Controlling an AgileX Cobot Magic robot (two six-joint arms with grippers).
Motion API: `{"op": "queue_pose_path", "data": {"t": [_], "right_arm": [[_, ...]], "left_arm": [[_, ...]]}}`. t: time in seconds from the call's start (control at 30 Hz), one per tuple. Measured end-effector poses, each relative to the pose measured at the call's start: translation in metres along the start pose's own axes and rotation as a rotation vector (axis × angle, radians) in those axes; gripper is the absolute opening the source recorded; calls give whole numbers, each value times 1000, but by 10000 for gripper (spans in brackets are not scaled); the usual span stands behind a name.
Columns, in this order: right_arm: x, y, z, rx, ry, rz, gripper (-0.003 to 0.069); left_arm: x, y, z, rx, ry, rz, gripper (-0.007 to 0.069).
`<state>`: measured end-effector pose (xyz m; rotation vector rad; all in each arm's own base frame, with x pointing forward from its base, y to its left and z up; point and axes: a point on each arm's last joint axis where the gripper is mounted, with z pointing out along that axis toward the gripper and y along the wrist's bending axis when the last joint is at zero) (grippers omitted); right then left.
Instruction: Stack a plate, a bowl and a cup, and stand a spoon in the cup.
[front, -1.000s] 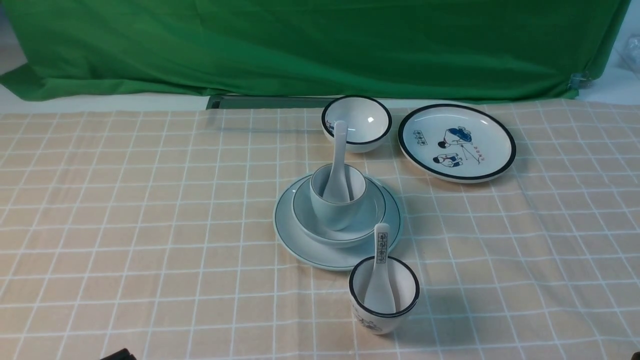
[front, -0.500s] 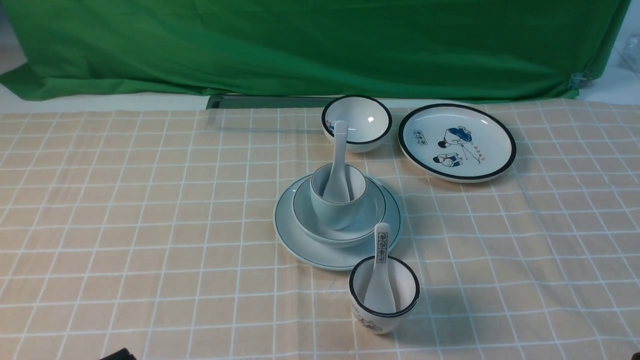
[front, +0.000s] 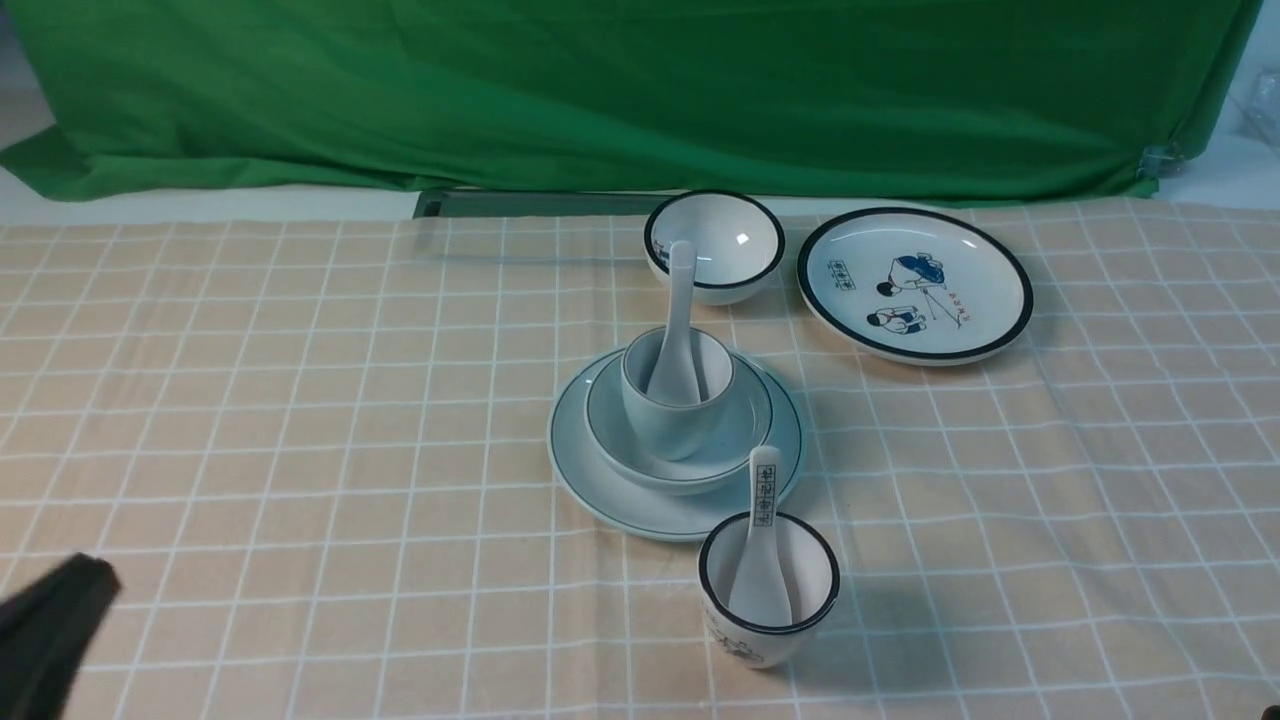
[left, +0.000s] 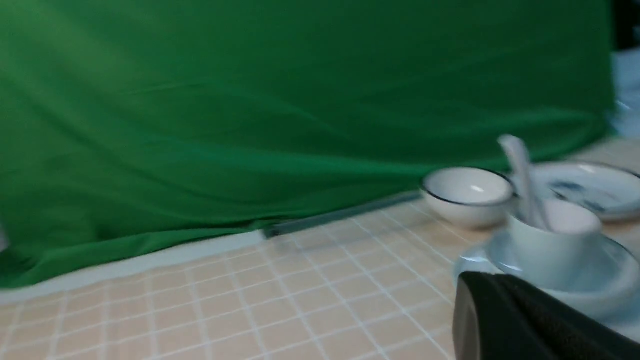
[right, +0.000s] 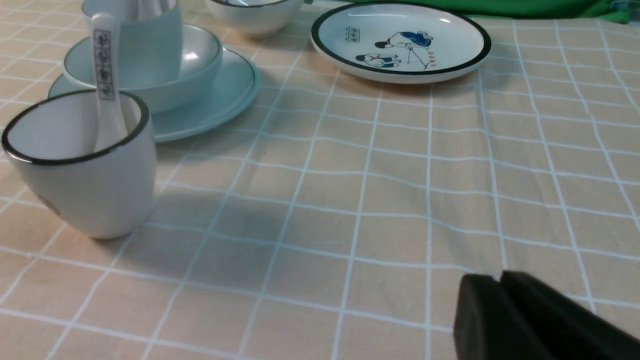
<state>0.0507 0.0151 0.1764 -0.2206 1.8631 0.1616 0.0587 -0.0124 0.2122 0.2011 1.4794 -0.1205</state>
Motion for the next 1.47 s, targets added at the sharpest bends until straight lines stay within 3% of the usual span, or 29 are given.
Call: {"op": "queue_pose_path", "data": {"t": [0.03,0.13,0.23,1.47], "right_arm": [[0,0,0,0,0,0,69],[0,0,0,0,0,0,77],[0,0,0,0,0,0,86],[0,0,0,0,0,0,183]], "left_arm": [[0,1,0,-12,4,-8,4],[12,9,-5,-174,113,-109,4],[22,9,-7,-201,226,-136,4],[22,10,-7,-209,221,-121,4]]}}
